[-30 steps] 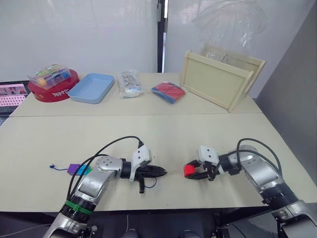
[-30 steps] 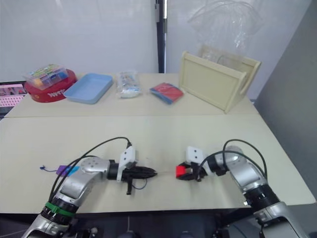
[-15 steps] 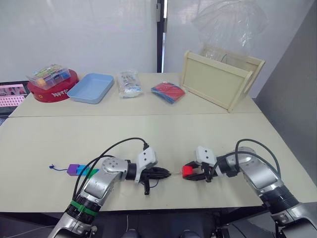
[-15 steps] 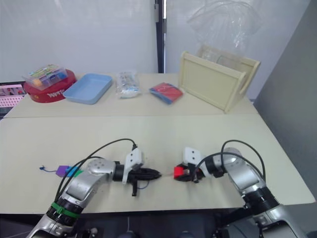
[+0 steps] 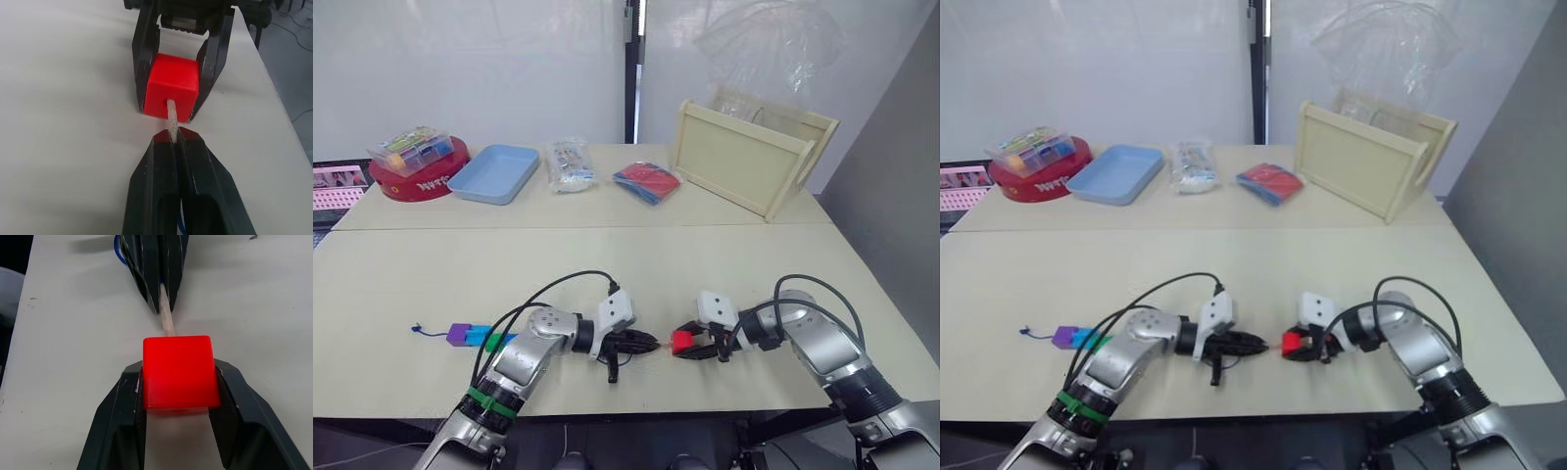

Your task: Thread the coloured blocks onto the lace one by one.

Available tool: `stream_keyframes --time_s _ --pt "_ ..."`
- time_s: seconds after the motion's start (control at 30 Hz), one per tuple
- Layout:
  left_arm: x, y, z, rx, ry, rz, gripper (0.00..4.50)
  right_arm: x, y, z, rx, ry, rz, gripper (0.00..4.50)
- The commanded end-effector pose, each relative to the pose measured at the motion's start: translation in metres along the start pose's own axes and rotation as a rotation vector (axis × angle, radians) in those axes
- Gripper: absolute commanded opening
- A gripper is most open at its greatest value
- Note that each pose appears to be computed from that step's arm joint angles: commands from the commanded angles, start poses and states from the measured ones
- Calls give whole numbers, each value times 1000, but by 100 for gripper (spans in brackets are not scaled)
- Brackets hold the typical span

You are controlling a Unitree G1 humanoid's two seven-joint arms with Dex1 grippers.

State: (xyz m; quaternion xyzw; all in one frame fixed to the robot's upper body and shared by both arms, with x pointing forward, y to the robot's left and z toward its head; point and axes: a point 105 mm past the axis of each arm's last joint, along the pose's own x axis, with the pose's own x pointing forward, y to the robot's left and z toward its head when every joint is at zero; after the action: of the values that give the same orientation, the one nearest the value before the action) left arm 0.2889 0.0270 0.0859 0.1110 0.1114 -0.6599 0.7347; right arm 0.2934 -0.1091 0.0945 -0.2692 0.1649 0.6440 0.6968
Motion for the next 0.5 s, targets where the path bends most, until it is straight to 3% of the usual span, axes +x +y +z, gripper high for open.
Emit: stream_keyframes --time_s 0.03,0.23,0.37,0.5 --pt "24 -11 20 64 -61 -96 0 5 1 13 -35 -20 -3 120" --pt "50 -17 31 80 -97 -137 0 12 4 18 -37 -32 -2 120" --pt "40 -11 25 61 -77 -117 0 13 4 17 -29 -24 -8 120" --pt "25 -10 21 41 -48 -123 134 11 5 12 -8 -9 -18 120"
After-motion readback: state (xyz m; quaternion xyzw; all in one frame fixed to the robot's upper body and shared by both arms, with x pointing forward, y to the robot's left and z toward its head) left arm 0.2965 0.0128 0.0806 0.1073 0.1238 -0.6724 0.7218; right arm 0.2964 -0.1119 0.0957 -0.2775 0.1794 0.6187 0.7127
